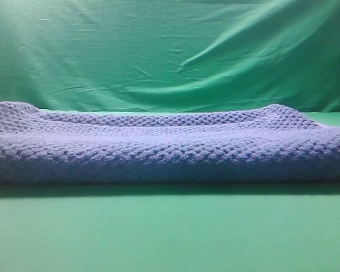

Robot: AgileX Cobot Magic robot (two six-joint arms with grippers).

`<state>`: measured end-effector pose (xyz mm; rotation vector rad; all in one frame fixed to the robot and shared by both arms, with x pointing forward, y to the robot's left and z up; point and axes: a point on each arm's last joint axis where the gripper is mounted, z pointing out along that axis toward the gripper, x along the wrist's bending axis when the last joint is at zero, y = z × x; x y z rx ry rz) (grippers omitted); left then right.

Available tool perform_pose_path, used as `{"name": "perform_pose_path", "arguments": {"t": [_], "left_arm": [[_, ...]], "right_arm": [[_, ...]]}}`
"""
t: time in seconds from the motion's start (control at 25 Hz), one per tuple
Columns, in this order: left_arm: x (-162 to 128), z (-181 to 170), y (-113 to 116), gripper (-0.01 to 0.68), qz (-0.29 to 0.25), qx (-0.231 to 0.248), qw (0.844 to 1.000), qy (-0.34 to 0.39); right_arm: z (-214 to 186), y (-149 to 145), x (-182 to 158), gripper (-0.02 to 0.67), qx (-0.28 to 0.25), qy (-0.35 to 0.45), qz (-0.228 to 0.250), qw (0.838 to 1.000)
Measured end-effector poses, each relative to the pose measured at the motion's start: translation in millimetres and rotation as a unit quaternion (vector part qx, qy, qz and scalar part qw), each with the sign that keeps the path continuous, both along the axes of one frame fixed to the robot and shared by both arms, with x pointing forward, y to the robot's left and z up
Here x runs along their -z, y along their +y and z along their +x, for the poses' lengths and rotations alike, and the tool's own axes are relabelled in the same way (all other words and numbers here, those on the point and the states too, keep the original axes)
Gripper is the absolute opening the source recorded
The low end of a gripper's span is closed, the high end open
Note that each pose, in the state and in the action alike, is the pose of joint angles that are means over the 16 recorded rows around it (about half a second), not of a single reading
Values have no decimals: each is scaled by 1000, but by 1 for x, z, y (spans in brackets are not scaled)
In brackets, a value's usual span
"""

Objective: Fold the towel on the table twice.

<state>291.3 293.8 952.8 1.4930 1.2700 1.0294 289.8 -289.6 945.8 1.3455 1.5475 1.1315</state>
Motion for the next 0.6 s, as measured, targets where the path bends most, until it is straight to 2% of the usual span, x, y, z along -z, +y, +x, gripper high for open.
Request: {"name": "perform_pose_path", "arguments": {"t": [0.6], "left_arm": [[0,0,0,0,2,1,1000,0]], "right_arm": [[0,-1,0,0,7,0,0,1000]]}}
